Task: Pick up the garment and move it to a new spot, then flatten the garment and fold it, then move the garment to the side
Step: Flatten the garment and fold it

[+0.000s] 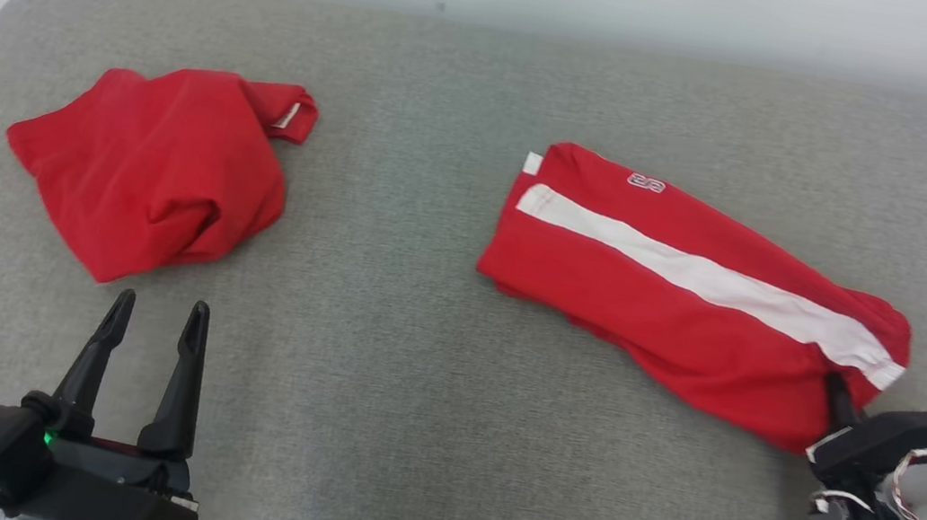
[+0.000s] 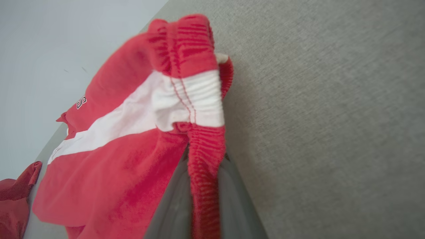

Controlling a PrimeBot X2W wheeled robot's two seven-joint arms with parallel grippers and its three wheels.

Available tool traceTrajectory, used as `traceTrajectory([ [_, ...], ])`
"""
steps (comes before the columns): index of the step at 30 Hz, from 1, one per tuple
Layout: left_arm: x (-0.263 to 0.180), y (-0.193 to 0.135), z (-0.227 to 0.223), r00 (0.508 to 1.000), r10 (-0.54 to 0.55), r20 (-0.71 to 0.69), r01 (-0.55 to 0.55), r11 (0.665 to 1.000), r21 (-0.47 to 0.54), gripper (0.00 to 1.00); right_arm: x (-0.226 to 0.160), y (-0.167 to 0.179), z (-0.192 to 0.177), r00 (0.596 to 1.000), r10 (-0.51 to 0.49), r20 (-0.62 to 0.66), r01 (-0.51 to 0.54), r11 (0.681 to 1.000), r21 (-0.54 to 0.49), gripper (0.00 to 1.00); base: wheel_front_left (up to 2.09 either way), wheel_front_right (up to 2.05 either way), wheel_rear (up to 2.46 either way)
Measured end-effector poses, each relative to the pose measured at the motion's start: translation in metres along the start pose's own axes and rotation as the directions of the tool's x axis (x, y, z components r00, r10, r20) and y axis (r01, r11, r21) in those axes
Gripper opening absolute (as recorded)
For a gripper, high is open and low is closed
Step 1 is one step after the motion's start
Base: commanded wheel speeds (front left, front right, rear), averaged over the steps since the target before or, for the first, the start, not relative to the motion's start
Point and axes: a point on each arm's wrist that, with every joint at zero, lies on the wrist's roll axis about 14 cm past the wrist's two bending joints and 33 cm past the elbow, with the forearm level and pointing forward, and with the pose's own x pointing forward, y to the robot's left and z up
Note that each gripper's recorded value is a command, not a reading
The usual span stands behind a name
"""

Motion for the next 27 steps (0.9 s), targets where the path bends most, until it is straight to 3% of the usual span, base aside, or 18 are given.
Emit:
traceTrajectory([
  [6,0.007,-0.024,-0.004,0.998,-0.066,0.001,0.066,0.998,-0.012,1.0,-0.025,-0.041,0.034,0.993,-0.061,0.097,0.066,0.997,-0.05,0.0,0.0,0.0,0.0],
  [10,0.007,-0.035,-0.004,0.996,-0.091,0.004,0.091,0.996,-0.026,1.0,-0.031,-0.04,0.036,0.993,-0.049,0.106,0.056,0.996,-0.062,0.0,0.0,0.0,0.0],
  [19,0.002,-0.04,-0.003,0.996,-0.093,0.009,0.094,0.995,-0.034,1.0,-0.027,0.003,0.04,0.993,0.072,0.089,-0.059,0.989,-0.135,0.0,0.0,0.0,0.0],
  [27,-0.006,-0.031,-0.003,0.998,-0.058,0.008,0.058,0.997,-0.044,1.0,-0.015,0.049,0.046,0.984,0.173,0.042,-0.157,0.954,-0.255,0.0,0.0,0.0,0.0],
])
